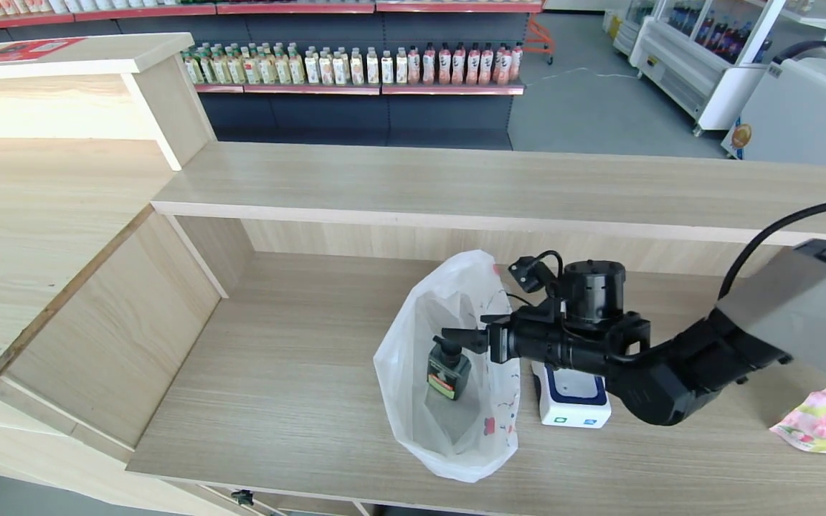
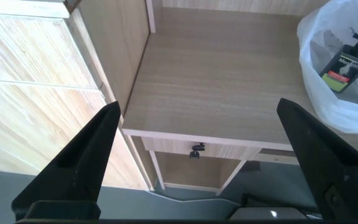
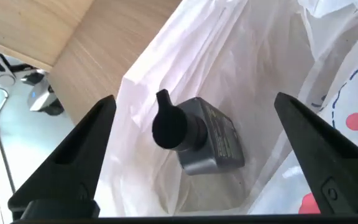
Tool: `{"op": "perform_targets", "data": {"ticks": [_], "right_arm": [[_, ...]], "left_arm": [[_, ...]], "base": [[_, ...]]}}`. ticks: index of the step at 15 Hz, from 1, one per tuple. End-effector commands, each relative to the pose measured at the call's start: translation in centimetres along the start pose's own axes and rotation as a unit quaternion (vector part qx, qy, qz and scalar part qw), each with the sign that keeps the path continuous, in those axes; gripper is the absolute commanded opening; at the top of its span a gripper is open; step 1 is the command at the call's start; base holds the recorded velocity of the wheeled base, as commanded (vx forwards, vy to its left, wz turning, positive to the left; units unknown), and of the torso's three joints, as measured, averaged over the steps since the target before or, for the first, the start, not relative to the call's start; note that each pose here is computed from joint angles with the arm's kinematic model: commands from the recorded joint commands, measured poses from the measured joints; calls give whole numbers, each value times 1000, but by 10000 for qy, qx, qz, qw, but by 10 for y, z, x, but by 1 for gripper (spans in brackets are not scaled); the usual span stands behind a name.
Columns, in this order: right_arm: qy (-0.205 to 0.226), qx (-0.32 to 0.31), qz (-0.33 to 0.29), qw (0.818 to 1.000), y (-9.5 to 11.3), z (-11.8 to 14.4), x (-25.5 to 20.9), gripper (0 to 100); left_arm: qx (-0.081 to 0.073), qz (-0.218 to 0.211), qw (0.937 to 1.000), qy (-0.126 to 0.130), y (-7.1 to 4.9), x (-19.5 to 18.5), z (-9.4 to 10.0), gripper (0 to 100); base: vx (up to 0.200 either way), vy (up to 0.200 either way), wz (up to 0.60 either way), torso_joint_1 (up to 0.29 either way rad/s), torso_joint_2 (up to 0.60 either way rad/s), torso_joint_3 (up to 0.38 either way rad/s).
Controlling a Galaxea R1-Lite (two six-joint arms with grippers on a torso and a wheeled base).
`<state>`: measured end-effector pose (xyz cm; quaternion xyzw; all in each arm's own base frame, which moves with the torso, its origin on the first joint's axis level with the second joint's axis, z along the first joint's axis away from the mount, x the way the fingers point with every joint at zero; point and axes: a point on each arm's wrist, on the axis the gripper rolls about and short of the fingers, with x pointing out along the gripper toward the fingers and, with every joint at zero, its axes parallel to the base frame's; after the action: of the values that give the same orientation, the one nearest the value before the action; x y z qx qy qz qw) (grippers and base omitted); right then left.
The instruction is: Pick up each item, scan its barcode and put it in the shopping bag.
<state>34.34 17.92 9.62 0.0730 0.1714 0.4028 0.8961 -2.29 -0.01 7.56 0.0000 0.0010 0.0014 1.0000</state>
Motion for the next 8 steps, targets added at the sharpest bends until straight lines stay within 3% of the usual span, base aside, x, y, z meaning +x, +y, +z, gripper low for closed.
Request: {"op": "perform_targets", "data": {"ticks": [1, 3, 5, 8], "right_arm": [[-412, 232, -236, 9986, 9, 29, -60, 100], [-858, 301, -638, 9938, 16, 47, -108, 100], [-1149, 354, -1447, 9821, 21, 57, -156, 100], [-882, 712, -2932, 9493, 31, 55, -220, 100]], "left_arm": [[0, 2, 10000, -2, 0, 0, 0, 100], [0, 2, 10000, -2, 0, 0, 0, 100], [0, 2, 10000, -2, 0, 0, 0, 100], [0, 2, 10000, -2, 0, 0, 0, 100]], "base": [[0, 0, 0, 0, 0, 0], [0, 0, 0, 0, 0, 0], [0, 0, 0, 0, 0, 0], [0, 0, 0, 0, 0, 0]]}}
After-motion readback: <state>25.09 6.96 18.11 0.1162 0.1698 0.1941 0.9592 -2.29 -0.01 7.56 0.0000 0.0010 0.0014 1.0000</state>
